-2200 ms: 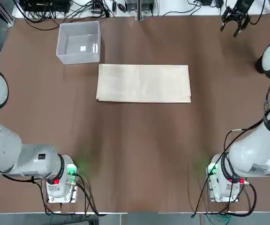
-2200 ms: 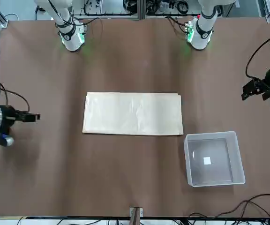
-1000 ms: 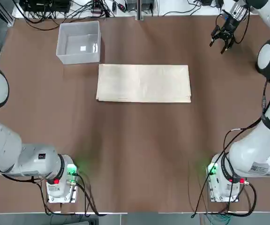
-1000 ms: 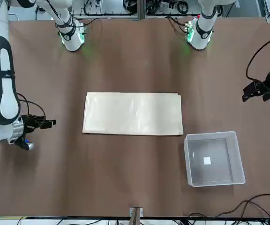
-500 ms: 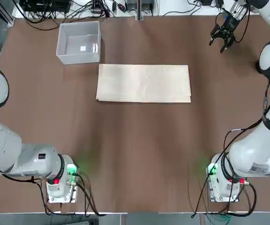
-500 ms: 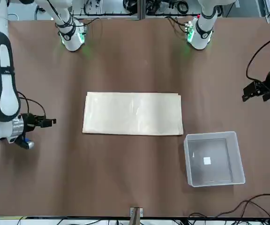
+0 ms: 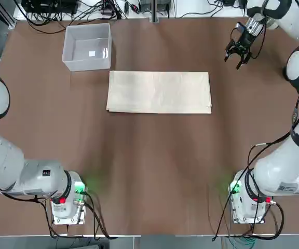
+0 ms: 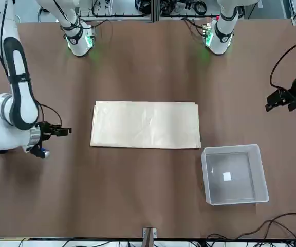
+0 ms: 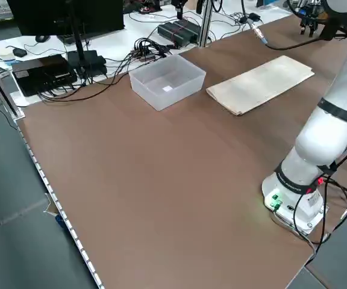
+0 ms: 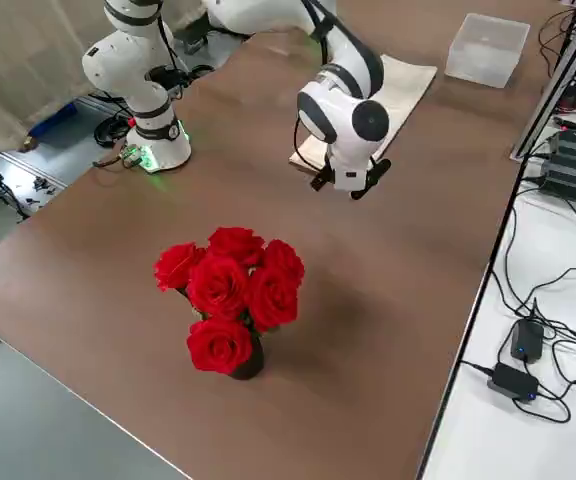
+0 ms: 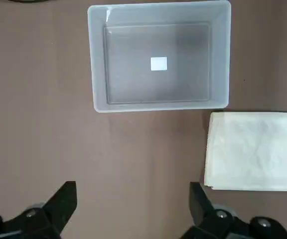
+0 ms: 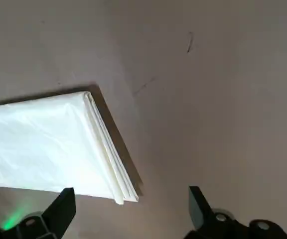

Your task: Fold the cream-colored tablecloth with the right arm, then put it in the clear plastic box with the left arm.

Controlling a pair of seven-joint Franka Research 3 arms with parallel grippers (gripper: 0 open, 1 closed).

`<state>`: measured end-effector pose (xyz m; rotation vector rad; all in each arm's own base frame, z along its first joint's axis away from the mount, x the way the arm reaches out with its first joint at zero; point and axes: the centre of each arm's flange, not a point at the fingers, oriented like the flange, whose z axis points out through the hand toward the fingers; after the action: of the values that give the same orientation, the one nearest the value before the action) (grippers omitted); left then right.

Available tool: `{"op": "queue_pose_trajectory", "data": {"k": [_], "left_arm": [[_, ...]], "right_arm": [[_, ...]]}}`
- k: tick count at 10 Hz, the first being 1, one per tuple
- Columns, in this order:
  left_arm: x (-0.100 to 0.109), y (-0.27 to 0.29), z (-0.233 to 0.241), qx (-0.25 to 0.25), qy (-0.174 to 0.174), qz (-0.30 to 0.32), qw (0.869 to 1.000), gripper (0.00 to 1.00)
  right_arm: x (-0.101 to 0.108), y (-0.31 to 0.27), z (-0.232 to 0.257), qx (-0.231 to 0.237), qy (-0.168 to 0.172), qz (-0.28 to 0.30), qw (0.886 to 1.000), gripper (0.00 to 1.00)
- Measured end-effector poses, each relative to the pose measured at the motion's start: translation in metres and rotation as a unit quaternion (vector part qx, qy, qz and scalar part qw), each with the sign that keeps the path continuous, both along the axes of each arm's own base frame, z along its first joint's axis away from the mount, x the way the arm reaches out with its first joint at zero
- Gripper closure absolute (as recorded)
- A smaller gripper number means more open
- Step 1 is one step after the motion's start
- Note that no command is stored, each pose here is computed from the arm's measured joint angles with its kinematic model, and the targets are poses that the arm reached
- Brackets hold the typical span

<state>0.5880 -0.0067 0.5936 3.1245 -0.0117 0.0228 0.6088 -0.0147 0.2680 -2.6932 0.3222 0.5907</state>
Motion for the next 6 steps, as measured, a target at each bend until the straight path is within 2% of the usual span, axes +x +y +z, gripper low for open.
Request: {"op": "queue_pose_trajectory", "data": {"k": [3,6], "left_arm": [[0.0,0.001,0.0,0.007,0.0,-0.001,1.0,0.0],[0.002,0.001,0.001,0.008,-0.007,-0.001,1.0,0.0]], "right_arm": [[-0.013,0.023,-0.036,0.003,-0.022,-0.025,0.999,0.0],[-0.025,0.047,-0.05,0.009,-0.014,-0.011,1.0,0.0]]}}
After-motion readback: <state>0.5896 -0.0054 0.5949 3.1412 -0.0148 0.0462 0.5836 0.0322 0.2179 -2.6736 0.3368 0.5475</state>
